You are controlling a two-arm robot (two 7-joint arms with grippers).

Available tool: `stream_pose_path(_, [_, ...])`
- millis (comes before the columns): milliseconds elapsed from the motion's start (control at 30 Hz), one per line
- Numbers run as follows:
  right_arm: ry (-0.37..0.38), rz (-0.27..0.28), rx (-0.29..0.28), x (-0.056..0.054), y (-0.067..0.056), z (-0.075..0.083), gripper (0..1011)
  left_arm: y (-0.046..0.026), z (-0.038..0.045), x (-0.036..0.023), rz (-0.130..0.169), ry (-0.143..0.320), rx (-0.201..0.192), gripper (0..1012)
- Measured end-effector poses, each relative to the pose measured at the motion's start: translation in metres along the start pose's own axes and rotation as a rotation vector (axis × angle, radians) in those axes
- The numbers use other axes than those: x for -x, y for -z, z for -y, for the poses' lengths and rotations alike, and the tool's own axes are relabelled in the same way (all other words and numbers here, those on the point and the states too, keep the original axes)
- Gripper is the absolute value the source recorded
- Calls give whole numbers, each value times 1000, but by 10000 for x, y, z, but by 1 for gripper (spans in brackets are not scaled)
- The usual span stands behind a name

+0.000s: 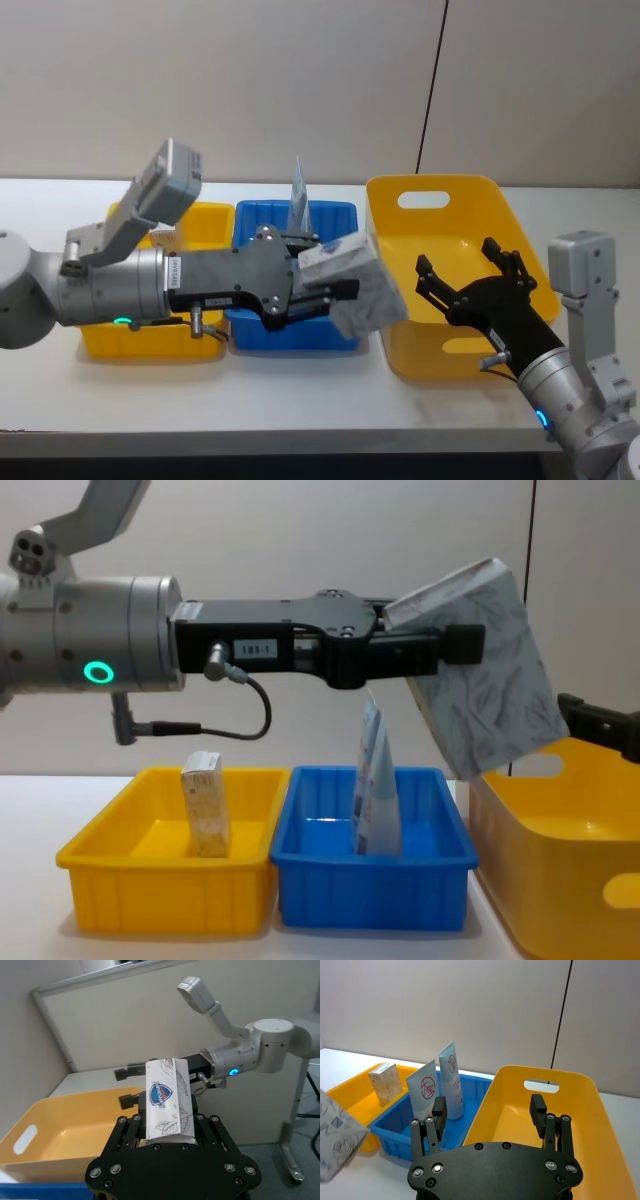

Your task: Bimanual collaborative sorting of washing and personal care products

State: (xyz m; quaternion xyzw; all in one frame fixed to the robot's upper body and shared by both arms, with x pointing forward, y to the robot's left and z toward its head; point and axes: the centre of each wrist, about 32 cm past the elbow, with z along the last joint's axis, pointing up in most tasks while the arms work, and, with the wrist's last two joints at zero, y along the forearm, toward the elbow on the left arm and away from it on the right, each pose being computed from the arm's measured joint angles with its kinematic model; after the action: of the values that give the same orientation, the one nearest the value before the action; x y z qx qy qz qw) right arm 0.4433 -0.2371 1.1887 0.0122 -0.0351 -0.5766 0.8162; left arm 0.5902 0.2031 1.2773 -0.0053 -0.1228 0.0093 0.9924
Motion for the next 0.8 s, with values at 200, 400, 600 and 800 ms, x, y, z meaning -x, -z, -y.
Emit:
stream_pose_path(200, [0,0,0,0,0,0,1000,24,45,-19,4,40,0,378])
stream_pose_path(400, [0,0,0,0,0,0,1000,38,70,-30,7,66,0,378])
stream_pose_path(600, [0,0,0,0,0,0,1000,44,74,-33,8,72,0,378])
stream_pose_path(800, [0,0,0,0,0,0,1000,46,19,-17,7,62,-4,378])
